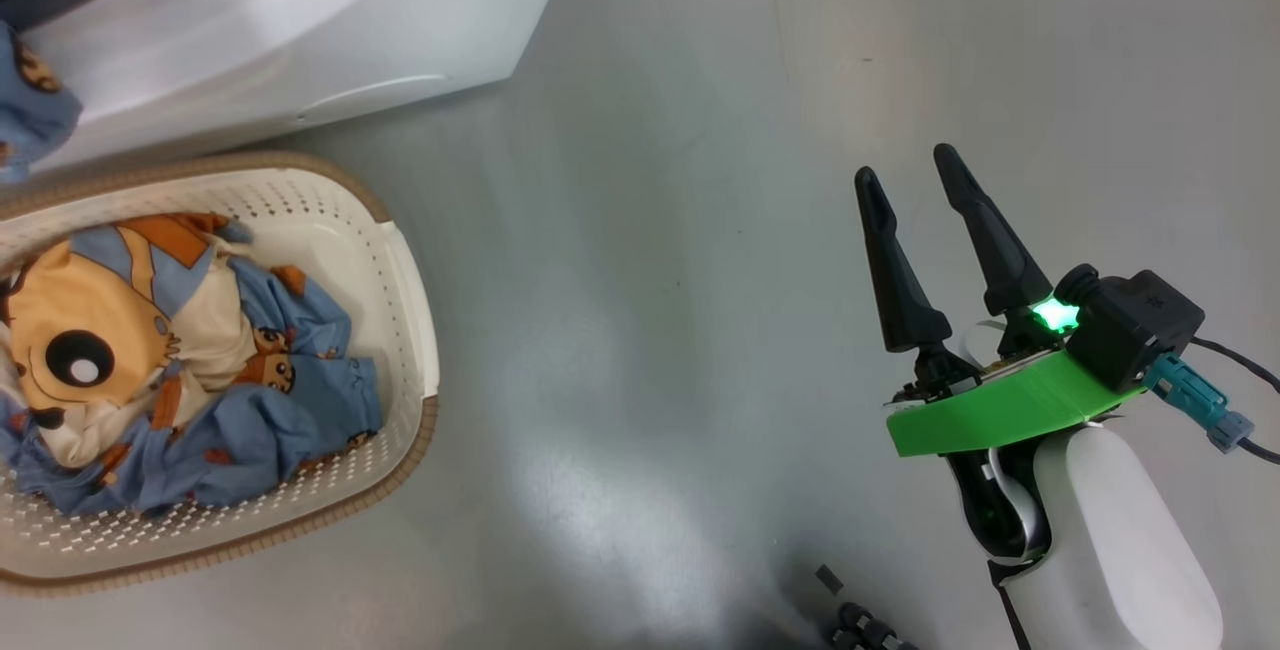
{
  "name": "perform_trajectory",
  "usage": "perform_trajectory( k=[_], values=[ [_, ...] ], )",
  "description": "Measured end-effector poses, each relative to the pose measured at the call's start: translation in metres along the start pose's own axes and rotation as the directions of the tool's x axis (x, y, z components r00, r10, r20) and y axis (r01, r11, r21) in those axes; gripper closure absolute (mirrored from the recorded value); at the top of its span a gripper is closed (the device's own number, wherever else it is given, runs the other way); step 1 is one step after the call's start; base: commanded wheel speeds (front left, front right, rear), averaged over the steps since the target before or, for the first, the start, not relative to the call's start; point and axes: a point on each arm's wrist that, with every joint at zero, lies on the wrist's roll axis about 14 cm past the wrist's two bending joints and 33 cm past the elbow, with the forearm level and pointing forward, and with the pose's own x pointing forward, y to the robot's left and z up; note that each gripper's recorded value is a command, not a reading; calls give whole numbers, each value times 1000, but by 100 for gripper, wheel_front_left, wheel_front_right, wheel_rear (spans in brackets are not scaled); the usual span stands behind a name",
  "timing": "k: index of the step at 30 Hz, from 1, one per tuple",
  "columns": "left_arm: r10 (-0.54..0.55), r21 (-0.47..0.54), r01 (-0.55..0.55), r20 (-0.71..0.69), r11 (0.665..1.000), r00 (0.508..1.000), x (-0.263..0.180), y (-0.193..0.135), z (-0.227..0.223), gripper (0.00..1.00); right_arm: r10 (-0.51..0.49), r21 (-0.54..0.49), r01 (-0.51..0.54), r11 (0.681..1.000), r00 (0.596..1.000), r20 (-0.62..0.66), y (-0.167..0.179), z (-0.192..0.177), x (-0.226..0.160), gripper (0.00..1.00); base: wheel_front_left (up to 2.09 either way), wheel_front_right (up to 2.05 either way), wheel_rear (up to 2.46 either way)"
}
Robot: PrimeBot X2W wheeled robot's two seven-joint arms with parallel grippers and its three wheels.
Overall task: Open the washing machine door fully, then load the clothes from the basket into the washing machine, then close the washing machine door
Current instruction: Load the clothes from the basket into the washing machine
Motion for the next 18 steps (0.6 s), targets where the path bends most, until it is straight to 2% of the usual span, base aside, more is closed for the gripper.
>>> perform_trajectory(
  k=[5, 18],
  values=[
    [6, 10, -5, -95, 1000, 995, -12, 3, -28, 0, 20, 7, -20, 1000, 1000, 14, 7, 3, 7, 0, 0, 0, 0],
    [16, 29, -12, -152, 1000, 988, -42, 11, -31, 0, 59, 27, -60, 998, 997, 44, 22, 13, 11, 0, 0, 0, 0]
  ],
)
